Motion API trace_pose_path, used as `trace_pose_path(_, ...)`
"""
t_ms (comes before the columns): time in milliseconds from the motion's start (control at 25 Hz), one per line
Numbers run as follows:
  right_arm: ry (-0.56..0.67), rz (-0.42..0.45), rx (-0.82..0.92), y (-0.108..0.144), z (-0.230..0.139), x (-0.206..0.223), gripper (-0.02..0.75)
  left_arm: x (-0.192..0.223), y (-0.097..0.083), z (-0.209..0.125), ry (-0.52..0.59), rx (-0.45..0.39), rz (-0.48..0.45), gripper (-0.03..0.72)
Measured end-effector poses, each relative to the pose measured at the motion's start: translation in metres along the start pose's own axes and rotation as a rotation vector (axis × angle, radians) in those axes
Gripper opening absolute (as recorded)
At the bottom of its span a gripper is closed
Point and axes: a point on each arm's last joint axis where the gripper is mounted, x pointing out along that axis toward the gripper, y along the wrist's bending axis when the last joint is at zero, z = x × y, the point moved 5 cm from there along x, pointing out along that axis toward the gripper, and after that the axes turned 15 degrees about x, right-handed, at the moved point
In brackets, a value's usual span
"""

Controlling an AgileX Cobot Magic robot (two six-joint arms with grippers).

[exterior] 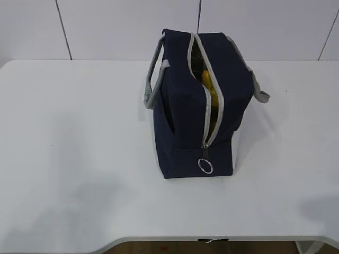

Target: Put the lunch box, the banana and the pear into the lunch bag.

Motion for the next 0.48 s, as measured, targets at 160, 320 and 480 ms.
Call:
trace_pose_path(160, 0.000, 0.000, 0.000, 0.0000, 0.0000, 0.0000, 0.442, 0.0000, -0.0002, 0.0001, -0.001, -0.001, -0.002, 0.237)
trace_pose_path(320, 0.000, 0.000, 0.000, 0.0000, 0.0000, 0.0000, 0.442, 0.0000, -0.0021, 0.0004, -0.003, -0.007, -0.015, 0.237)
trace_pose_path(480, 0.000, 0.000, 0.000, 0.0000, 0.0000, 0.0000, 0.442, -0.0001, -0.0055, 0.0016, -0.011, -0.020, -0.039, 0.236)
